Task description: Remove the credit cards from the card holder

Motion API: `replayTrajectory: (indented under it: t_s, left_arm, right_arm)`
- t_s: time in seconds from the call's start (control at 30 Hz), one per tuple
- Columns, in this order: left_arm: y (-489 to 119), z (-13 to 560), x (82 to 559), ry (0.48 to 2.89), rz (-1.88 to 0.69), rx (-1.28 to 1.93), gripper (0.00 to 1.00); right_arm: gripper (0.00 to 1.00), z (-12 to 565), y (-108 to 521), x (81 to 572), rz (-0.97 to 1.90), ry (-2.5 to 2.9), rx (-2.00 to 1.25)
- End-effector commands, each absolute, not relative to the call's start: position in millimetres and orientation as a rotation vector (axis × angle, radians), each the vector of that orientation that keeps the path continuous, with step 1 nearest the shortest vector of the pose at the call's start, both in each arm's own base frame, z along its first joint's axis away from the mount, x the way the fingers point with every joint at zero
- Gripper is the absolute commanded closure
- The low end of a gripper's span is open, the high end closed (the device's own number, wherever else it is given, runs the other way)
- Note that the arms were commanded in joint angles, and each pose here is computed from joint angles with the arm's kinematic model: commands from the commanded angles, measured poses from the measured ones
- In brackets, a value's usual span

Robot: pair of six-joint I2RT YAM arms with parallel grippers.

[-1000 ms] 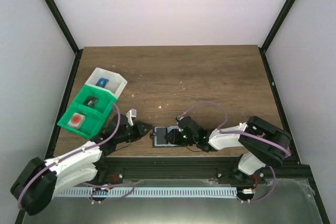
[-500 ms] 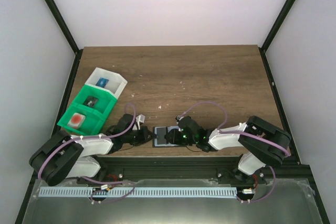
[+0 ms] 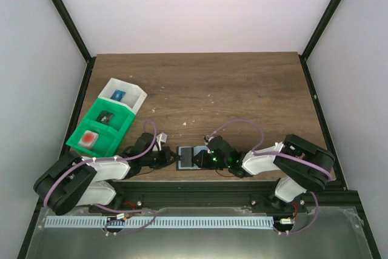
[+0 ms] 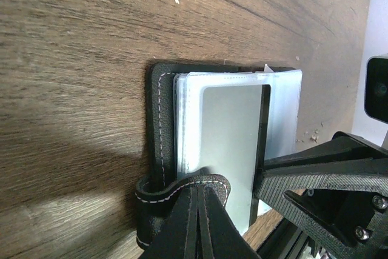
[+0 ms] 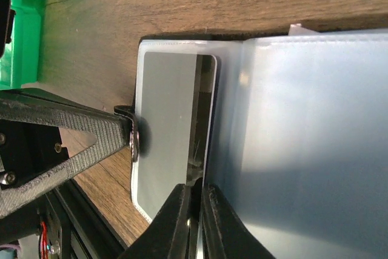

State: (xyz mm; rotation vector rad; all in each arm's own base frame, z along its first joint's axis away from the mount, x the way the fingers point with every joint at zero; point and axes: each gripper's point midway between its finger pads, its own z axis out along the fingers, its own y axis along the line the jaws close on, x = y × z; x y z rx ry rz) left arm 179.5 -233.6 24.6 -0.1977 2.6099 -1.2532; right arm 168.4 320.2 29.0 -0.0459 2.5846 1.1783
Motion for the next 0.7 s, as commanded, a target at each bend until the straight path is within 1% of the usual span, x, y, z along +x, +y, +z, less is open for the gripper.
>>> replayTrajectory:
  t_s: [0.0,0.2,0.67]
  left_arm:
    - [-226,15,178,2.636,-1.186,-0.195,1.0]
    - [-224,11,176,2.638,-1.183,-0.203,1.0]
    - [-222,0,173,2.674,-1.164,-0.231,1.0]
  right_arm:
    - [0.93,36,321,168,1.2,2.552,-0.049]
    - [0.99,38,316,168,1.211,2.533,-0.029]
    - [1.0,38,299,167,1.193,2.525,0.002]
